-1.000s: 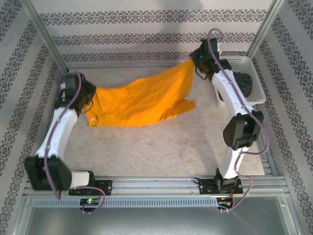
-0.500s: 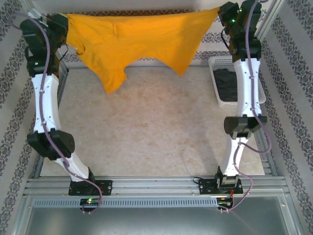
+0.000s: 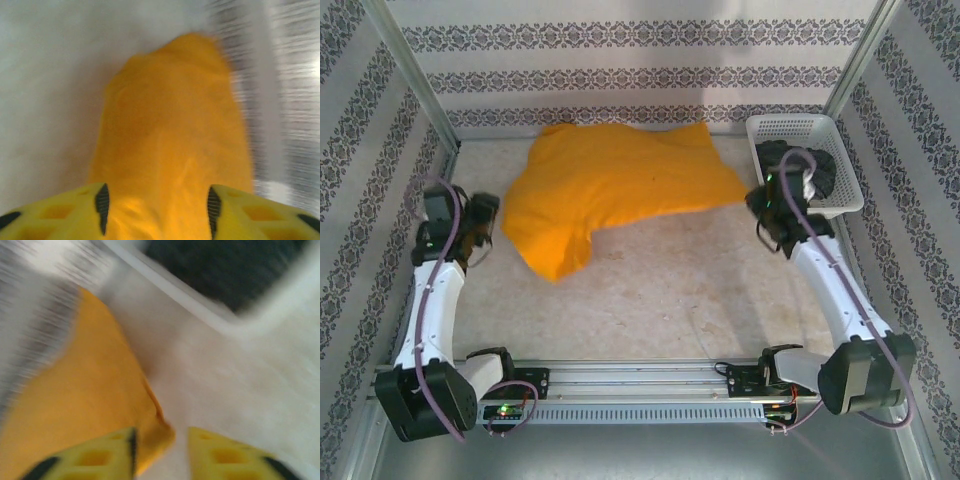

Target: Fold and stack the t-shirts

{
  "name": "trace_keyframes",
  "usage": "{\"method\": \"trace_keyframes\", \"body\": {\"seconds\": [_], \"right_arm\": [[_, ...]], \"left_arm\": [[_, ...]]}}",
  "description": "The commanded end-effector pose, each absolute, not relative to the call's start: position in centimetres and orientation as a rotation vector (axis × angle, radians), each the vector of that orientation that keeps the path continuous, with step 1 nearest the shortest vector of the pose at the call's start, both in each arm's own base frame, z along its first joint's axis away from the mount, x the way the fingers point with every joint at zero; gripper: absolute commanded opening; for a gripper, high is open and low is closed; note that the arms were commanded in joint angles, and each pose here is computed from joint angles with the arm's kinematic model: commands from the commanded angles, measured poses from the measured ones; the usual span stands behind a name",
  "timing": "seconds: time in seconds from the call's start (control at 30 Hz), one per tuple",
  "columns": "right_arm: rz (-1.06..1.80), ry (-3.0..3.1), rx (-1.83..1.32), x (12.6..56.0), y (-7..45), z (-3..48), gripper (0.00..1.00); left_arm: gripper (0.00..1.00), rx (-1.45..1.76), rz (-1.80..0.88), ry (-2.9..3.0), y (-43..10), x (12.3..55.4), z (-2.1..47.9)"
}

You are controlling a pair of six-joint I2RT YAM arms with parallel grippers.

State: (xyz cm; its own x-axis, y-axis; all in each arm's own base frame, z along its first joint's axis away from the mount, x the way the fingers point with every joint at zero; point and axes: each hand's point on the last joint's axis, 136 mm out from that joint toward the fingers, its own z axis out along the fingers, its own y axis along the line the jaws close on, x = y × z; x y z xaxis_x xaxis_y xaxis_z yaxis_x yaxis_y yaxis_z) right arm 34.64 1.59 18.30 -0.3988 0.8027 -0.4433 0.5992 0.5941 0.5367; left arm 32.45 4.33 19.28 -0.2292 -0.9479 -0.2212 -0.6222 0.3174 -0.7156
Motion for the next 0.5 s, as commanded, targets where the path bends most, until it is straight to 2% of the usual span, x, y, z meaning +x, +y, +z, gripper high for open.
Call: {"method": "trace_keyframes", "body": {"seconds": [0.0, 0.13, 0.23, 0.37, 0.47], "right_arm": [[0.231, 2.269, 1.164, 30.7, 0.7, 13.1, 0.52], [0.204, 2.357, 1.107, 30.0, 1.4, 11.9, 0.53], [0.175, 2.373, 0.998, 30.9, 2.5, 12.8, 0.51], [0.203, 2.398, 0.88, 33.2, 4.6, 12.9, 0.48], [0.273, 2.421, 0.83, 35.4, 6.0, 12.0, 0.4]], "left_arm": [[0.59, -1.392, -0.534, 2.111, 3.7, 29.1, 16.2], [0.57, -1.372, -0.513, 2.197, 2.3, 27.2, 15.0], [0.5, -1.371, -0.543, 2.245, 1.0, 26.4, 14.1], [0.38, -1.366, -0.645, 2.272, -1.3, 27.6, 12.9], [0.32, -1.338, -0.692, 2.294, -3.1, 29.7, 12.5]]}}
